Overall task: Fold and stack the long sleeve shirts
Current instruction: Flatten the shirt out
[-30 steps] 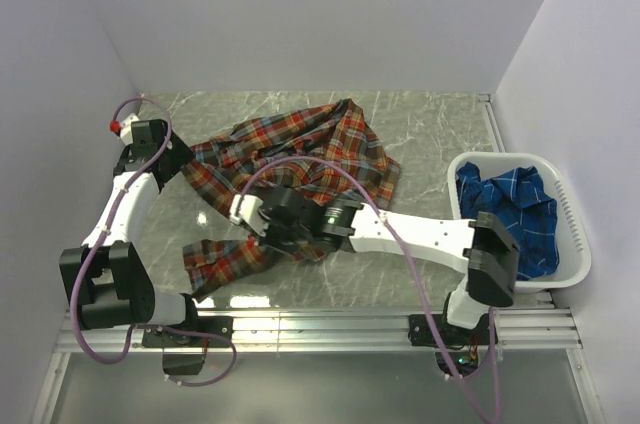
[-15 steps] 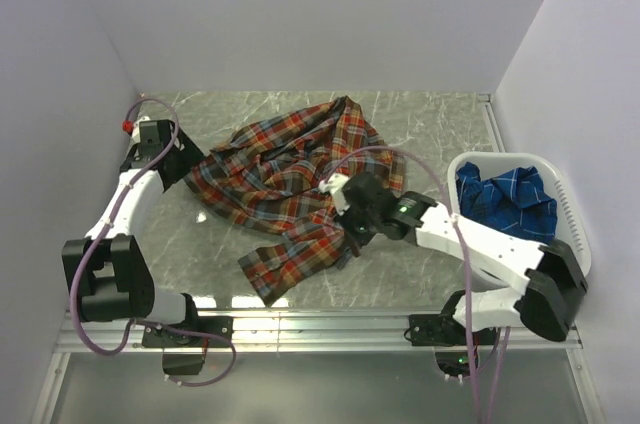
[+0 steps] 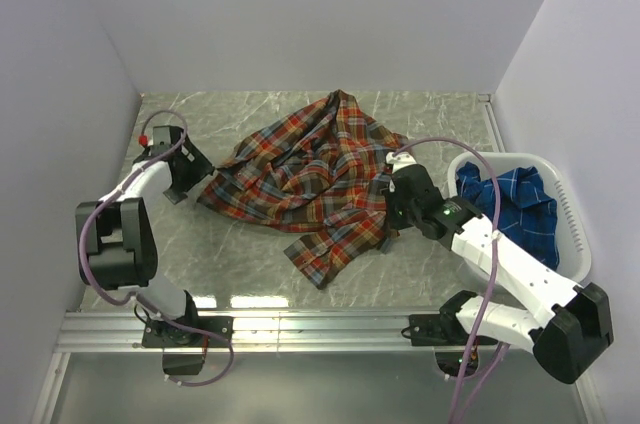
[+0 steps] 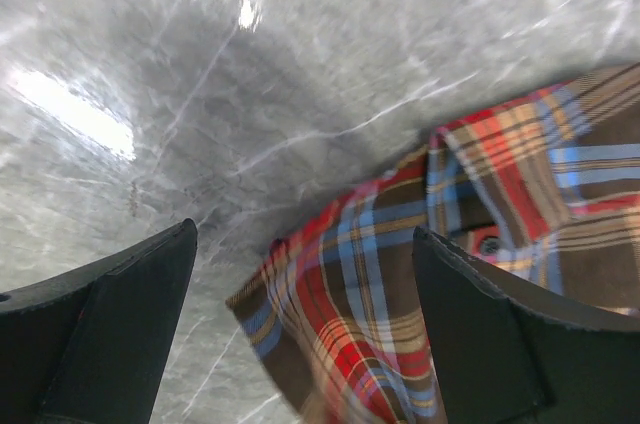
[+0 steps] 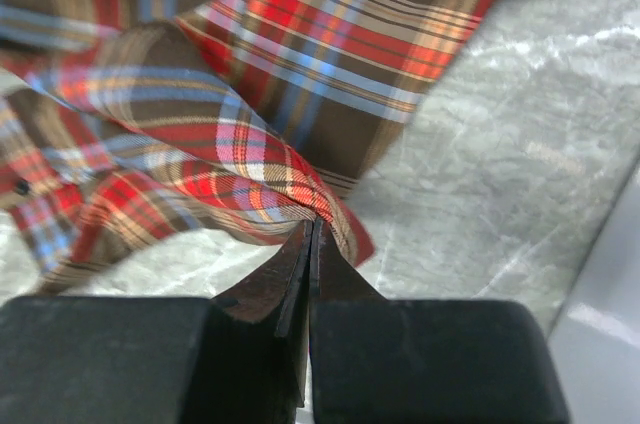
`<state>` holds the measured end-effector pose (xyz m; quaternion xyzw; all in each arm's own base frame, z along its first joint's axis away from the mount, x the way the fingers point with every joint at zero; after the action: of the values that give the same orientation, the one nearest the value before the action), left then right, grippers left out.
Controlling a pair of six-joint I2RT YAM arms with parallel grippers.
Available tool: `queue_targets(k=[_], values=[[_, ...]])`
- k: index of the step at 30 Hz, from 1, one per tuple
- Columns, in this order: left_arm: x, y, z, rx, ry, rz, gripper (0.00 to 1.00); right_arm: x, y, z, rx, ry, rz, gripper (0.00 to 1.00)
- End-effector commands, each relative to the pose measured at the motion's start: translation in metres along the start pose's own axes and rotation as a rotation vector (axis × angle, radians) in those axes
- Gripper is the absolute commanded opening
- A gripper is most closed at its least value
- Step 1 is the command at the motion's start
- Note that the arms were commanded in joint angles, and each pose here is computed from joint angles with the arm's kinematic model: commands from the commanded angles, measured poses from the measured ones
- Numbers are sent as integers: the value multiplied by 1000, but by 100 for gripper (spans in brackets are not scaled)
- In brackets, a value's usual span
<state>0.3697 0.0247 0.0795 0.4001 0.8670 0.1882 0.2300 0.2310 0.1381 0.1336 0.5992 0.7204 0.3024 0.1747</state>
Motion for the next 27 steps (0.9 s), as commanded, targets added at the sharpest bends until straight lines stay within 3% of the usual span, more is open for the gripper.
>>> queue_targets(k=[1, 6, 13, 19, 22, 23, 25, 26, 27], values=[[-4, -13, 5, 48, -27, -38, 95, 6, 17, 1, -76, 21, 57, 0], [2, -42, 5, 107, -39, -111, 94, 8, 19, 5, -85, 27, 66, 0], [12, -62, -4, 96, -47, -176, 91, 12, 24, 5, -109, 52, 77, 0], [7, -72, 20, 144, -37, -234, 78, 9, 29, 10, -131, 17, 95, 0], [4, -72, 28, 153, -29, -248, 59, 2, 37, 14, -154, -14, 118, 0], [-1, -60, 28, 126, -33, -261, 38, 0, 39, 15, -164, -24, 125, 0], [-11, -44, 27, 103, -47, -257, 11, -11, 57, 14, -207, -67, 162, 0], [-20, -14, 20, 40, -43, -244, 1, -14, 66, 13, -226, -84, 176, 0], [-26, 4, 15, 1, -46, -238, 1, -20, 73, 14, -232, -111, 196, 0]])
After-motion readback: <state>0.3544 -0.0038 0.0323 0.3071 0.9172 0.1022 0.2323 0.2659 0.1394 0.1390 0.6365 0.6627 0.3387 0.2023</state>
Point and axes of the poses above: each gripper's point midway between its finger pads, its own z axis out along the fingers, its own x axis along the line the jaws close on, y = z × x, the point moved 1 cm from there along -z, back along the fingers, and after that the axes turned 5 degrees about z, right-handed, at the moved point
